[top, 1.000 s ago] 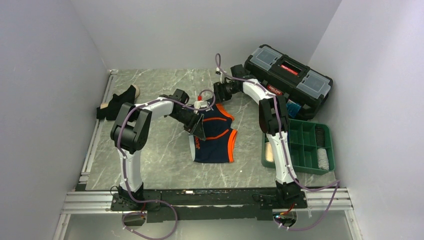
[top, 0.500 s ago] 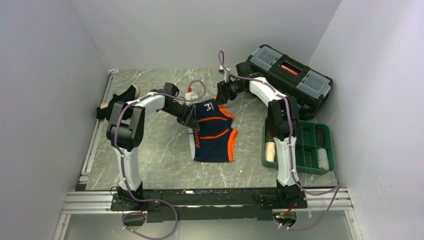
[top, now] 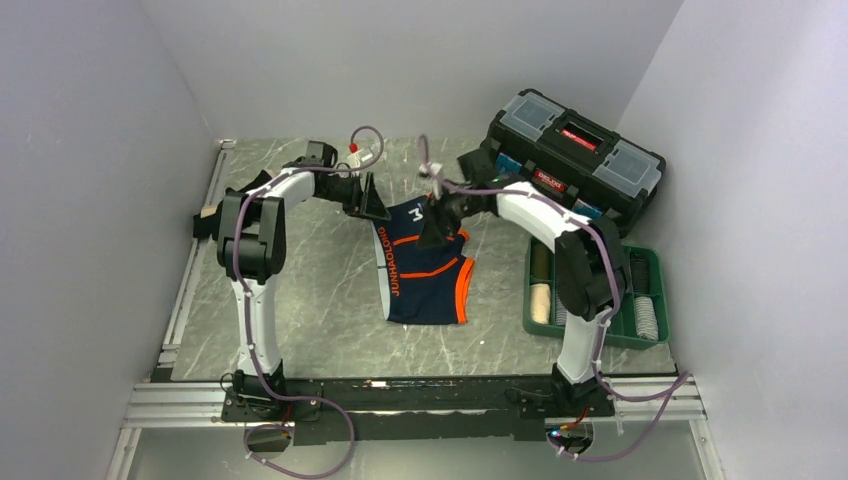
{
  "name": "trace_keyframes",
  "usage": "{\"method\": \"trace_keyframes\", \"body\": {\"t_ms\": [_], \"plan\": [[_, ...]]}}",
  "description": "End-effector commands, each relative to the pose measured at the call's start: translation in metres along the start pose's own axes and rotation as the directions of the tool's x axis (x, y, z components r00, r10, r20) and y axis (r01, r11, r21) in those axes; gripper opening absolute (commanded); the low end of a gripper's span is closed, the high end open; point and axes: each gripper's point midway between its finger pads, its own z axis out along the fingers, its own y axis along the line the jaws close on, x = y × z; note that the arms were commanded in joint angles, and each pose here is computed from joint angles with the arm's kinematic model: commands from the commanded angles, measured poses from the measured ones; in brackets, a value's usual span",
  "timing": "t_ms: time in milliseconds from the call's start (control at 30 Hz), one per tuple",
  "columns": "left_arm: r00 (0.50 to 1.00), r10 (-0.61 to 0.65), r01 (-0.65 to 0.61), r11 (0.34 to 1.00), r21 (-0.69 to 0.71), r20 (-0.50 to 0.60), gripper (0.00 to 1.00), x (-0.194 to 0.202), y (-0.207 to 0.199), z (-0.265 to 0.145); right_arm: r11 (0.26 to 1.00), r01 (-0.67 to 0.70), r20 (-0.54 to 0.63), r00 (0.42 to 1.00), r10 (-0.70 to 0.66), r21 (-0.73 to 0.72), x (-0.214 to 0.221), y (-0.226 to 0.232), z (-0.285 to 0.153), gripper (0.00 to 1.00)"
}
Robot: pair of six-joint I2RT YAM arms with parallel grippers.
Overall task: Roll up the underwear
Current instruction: Fold the underwear at the center of the board.
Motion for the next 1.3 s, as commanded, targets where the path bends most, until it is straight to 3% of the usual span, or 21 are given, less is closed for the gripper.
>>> {"method": "trace_keyframes", "body": {"t_ms": [0,233,667,1267], "plan": [[0.999,-0.05,0.05,0.998,0.049,0.009,0.75,-0.005,-0.004,0.009,0.985,0.146,-0.069,0.986,-0.153,-0.097,0.019,0.053,0.029,0.66],[0.996,-0.085,0.085,0.996,0.009,-0.011,0.75,0.006,0.01,0.017,0.951,0.241,-0.169,0.947,-0.274,-0.191,0.061,0.102,0.069,0.66],[0.99,-0.126,0.124,0.991,-0.044,-0.064,0.74,0.025,0.028,0.03,0.929,0.216,-0.311,0.898,-0.31,-0.301,0.123,0.132,0.101,0.64],[0.987,-0.145,0.134,0.98,-0.144,-0.066,0.73,0.024,0.043,0.027,0.891,0.242,-0.42,0.813,-0.402,-0.384,0.173,0.16,0.12,0.6]]}}
